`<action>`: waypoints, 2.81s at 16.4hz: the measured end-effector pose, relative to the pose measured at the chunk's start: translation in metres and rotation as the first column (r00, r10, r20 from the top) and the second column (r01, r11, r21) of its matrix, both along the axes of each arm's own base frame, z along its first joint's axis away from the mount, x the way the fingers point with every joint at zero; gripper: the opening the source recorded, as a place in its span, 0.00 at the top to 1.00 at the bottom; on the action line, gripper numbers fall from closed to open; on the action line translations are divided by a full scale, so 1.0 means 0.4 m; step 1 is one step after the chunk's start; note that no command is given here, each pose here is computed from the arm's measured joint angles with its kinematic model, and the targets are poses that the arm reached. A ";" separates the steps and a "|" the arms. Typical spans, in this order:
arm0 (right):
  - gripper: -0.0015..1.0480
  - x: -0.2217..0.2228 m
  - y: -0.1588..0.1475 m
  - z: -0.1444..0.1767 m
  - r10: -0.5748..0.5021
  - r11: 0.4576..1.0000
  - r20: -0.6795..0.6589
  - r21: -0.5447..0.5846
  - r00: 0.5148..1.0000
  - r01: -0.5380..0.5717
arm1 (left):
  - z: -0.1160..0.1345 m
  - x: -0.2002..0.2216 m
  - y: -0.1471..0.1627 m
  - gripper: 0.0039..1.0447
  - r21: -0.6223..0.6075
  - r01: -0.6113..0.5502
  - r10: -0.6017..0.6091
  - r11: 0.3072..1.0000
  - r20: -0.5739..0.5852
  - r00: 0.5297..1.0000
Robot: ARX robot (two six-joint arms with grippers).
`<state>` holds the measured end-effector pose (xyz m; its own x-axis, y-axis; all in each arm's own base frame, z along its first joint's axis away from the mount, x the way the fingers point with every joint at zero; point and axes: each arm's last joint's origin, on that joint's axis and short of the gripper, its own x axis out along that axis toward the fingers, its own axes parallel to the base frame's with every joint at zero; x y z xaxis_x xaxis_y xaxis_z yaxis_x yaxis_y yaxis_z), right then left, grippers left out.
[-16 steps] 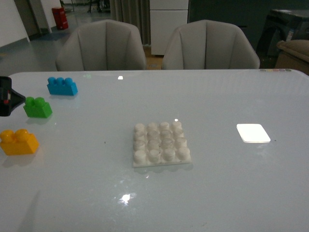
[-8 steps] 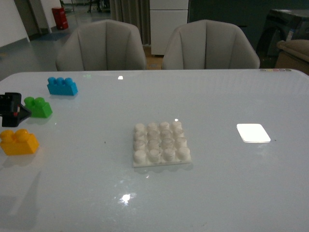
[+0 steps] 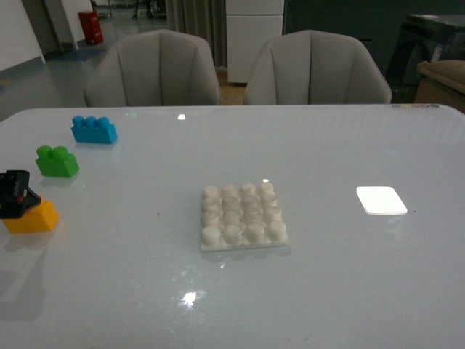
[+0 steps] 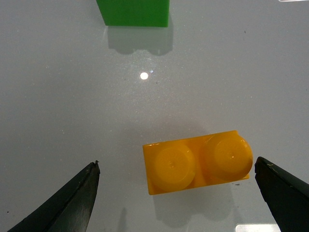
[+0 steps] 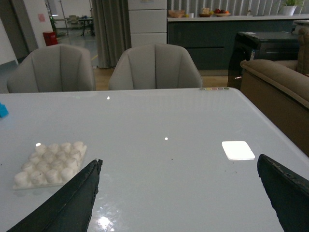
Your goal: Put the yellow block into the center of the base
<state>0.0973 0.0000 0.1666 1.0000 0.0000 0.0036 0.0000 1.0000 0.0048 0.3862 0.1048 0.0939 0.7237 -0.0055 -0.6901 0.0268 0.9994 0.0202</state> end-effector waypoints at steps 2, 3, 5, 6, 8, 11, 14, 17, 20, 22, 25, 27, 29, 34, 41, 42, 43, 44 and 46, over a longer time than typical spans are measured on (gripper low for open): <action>0.06 0.000 0.000 0.000 0.000 1.000 0.000 0.000 1.000 0.000 | -0.002 0.000 0.005 0.06 -0.006 -0.004 0.004 1.000 0.005 1.000; 0.06 0.000 0.000 0.000 0.000 1.000 0.000 0.000 1.000 0.000 | -0.007 0.001 0.003 0.06 -0.010 0.001 -0.001 1.000 0.007 1.000; 0.06 0.000 0.000 0.000 0.000 1.000 0.000 0.000 1.000 0.000 | -0.017 0.003 0.000 0.06 -0.016 -0.001 0.002 1.000 0.003 1.000; 0.06 0.000 0.000 0.000 0.000 1.000 0.000 0.000 1.000 0.000 | -0.020 0.005 -0.001 0.06 -0.016 -0.003 0.003 1.000 0.003 1.000; 0.06 0.000 0.000 0.000 0.000 1.000 0.000 0.000 1.000 0.000 | -0.020 0.015 -0.004 0.06 -0.009 -0.017 0.018 1.000 0.042 0.999; 0.06 0.000 0.000 0.000 0.000 1.000 0.000 0.000 1.000 0.000 | -0.020 0.018 -0.017 0.06 -0.013 -0.013 0.014 1.000 0.046 0.999; 0.06 0.000 0.000 0.000 0.000 1.000 0.000 0.000 1.000 0.000 | -0.029 0.016 -0.026 0.06 -0.005 -0.017 0.017 1.000 0.043 0.999; 0.06 0.000 0.000 0.000 0.000 1.000 0.000 0.000 1.000 0.000 | -0.045 0.012 -0.028 0.21 0.000 -0.026 0.026 1.000 0.024 0.999; 0.06 0.000 0.000 0.000 0.000 1.000 0.000 0.000 1.000 0.000 | -0.038 0.021 -0.022 0.43 0.001 -0.027 0.027 1.000 0.035 0.999; 0.06 0.000 0.000 0.000 0.000 1.000 0.000 0.000 1.000 0.000 | -0.039 0.031 -0.020 0.44 -0.001 -0.024 0.024 1.000 0.038 0.999; 0.06 0.000 0.000 0.000 0.000 1.000 0.000 0.000 1.000 0.000 | -0.037 0.036 -0.024 0.44 -0.001 -0.019 0.019 1.000 0.035 0.999; 0.06 0.000 0.000 0.000 0.000 1.000 0.000 0.000 1.000 0.000 | -0.036 0.037 -0.028 0.45 -0.001 -0.016 0.016 1.000 0.036 0.999; 0.06 0.000 0.000 0.000 0.000 1.000 0.000 0.000 1.000 0.000 | -0.019 0.029 -0.049 0.45 -0.001 0.002 -0.002 1.000 0.045 0.999; 0.06 0.000 0.000 0.000 0.000 1.000 0.000 0.000 1.000 0.000 | 0.096 -0.081 -0.154 0.45 -0.013 0.012 -0.010 1.000 0.130 0.991; 0.06 0.000 0.000 0.000 0.000 1.000 0.000 0.000 1.000 0.000 | 0.166 -0.270 -0.505 0.45 -0.102 0.148 -0.124 0.984 0.210 0.970; 0.06 0.000 0.000 0.000 0.000 1.000 0.000 0.000 1.000 0.000 | 0.157 -0.264 -0.524 0.45 -0.105 0.148 -0.125 0.983 0.198 0.972; 0.06 0.000 0.000 0.000 0.000 1.000 0.000 0.000 1.000 0.000 | 0.151 -0.258 -0.535 0.45 -0.112 0.144 -0.121 0.983 0.192 0.974; 0.06 0.000 0.000 0.000 0.000 1.000 0.000 0.000 1.000 0.000 | 0.146 -0.252 -0.546 0.45 -0.116 0.142 -0.119 0.983 0.188 0.975; 0.06 0.000 0.000 0.000 0.000 1.000 0.000 0.000 1.000 0.000 | 0.134 -0.237 -0.576 0.45 -0.125 0.145 -0.121 0.982 0.178 0.976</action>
<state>0.0973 0.0000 0.1666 1.0000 -0.0004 0.0036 0.0004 1.0000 0.0048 0.2916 -0.1257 0.1476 0.8161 -0.1953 -0.5439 0.1675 0.9807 -0.1007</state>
